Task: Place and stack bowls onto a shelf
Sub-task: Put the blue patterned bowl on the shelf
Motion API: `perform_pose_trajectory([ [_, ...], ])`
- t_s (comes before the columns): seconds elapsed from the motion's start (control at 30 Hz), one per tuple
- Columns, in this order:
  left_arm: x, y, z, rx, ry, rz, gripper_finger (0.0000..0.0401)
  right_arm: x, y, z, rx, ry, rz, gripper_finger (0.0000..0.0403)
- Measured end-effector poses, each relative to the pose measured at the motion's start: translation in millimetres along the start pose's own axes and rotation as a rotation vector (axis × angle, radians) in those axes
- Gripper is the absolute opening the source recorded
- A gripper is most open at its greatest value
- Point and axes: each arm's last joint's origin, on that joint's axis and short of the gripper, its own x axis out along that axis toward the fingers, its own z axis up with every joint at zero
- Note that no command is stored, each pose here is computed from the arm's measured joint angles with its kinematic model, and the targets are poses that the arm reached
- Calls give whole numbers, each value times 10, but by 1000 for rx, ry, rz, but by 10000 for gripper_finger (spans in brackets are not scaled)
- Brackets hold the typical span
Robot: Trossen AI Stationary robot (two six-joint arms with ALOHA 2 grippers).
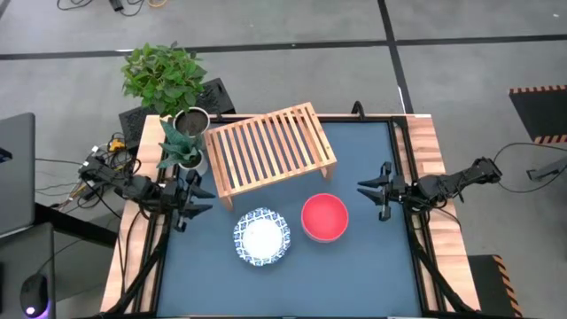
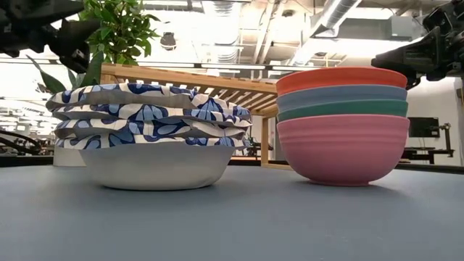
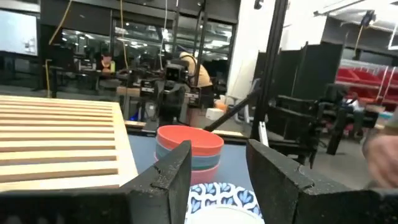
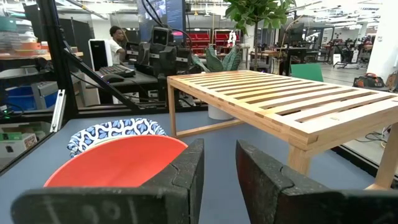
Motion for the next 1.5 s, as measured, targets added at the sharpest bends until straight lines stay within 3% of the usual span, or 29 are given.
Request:
perform_pose_trajectory([
  [0.1, -1, 12, 6, -27, -10, 43, 139, 0, 0, 0, 0, 0, 0, 118],
  [0.33, -11, 81, -23, -14, 1, 277, 139, 0, 0, 0, 0, 0, 0, 118],
  [0.6, -33, 132, 47, -87, -91, 473, 139, 0, 0, -1, 0, 0, 0, 118],
  [0.73, -33, 143, 85, -110, -129, 480, 139, 0, 0, 0, 0, 0, 0, 118],
  [0.87, -17, 132, 85, -157, -133, 404, 147, 0, 0, -1, -3, 0, 0, 118],
  [1.0, 25, 102, 86, -188, -125, 326, 160, 0, -2, 1, -88, -1, -4, 118],
  [1.13, 99, 44, 286, -163, -156, 264, 177, 0, -2, 8, -89, -8, -6, 118],
  [1.3, 310, -75, 723, -112, -160, 233, 188, 0, -2, 16, 82, -16, -4, 118],
  [1.5, 844, -290, 1099, -50, 11, 230, 188, -2, -2, 54, 490, -57, 12, 118],
])
